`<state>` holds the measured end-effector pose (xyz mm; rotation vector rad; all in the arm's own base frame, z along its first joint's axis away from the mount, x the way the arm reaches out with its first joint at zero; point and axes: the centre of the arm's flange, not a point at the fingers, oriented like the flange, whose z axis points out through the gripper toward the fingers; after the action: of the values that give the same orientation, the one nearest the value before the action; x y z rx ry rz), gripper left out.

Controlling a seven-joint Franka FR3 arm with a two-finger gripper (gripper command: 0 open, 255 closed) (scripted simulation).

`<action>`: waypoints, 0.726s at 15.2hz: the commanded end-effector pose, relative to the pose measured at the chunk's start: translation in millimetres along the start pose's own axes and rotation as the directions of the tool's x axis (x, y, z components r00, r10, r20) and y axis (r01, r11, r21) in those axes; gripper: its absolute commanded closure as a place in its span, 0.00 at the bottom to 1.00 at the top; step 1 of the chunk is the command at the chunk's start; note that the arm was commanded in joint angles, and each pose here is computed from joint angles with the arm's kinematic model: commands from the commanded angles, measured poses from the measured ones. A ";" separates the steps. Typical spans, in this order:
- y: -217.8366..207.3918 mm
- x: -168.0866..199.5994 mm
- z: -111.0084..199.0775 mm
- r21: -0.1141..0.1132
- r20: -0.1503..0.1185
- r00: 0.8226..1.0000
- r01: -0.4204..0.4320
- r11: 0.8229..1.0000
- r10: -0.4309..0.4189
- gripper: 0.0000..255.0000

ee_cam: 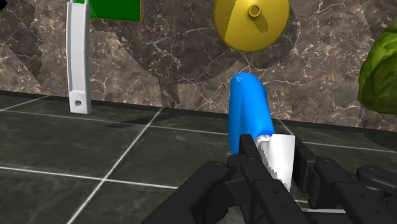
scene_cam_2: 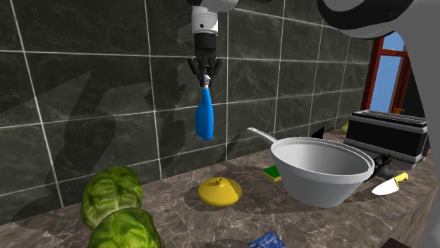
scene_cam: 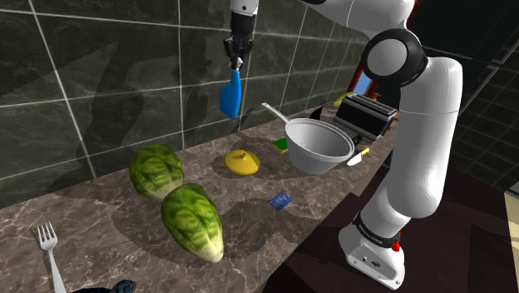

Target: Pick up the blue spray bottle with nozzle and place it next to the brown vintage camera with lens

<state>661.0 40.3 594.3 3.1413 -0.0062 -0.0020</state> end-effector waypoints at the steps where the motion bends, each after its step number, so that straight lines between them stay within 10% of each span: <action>1: 22.8 -12.6 1.9 0.000 0.000 1.000 0.000 1.000 0.000 1.00; 11: 142.2 -68.7 1.8 0.000 0.000 1.000 0.000 1.000 0.000 1.00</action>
<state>600.0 -89.5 590.8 3.1412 -0.0079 -0.0024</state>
